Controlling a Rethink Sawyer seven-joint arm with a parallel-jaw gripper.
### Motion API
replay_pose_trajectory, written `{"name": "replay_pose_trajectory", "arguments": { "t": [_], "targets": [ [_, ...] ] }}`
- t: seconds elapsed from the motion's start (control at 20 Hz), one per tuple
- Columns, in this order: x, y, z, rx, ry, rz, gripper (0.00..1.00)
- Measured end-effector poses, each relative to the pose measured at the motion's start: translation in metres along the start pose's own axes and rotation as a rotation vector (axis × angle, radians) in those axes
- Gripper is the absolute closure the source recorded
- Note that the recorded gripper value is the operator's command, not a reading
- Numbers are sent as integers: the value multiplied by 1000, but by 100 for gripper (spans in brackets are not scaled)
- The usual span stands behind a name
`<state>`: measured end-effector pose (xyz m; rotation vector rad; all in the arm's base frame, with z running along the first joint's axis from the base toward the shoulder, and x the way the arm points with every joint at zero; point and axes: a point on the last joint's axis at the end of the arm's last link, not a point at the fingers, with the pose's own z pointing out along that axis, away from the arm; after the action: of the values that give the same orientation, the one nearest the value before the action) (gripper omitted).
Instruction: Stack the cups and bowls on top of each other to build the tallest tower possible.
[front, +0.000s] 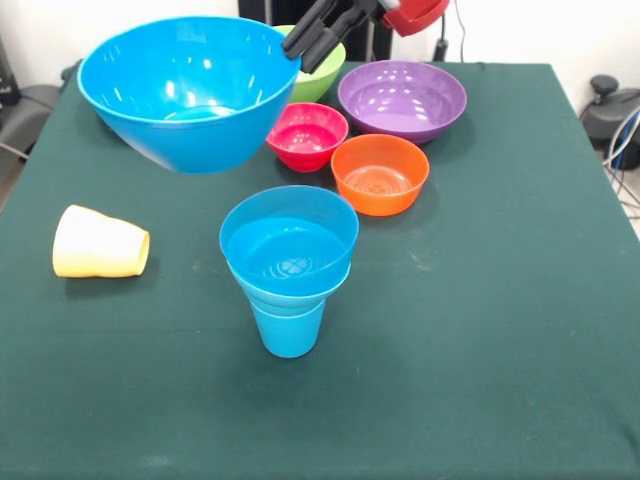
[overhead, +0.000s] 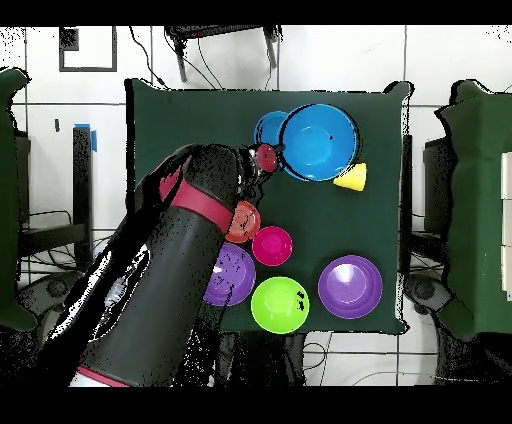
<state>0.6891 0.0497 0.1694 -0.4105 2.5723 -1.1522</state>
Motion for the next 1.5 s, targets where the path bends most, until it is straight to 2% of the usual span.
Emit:
{"name": "replay_pose_trajectory", "arguments": {
  "t": [1.0, 1.5],
  "targets": [
    [-19, -2, -4, 7, -24, 13, 100],
    [-25, 16, -5, 1, -31, -4, 100]
  ]
}}
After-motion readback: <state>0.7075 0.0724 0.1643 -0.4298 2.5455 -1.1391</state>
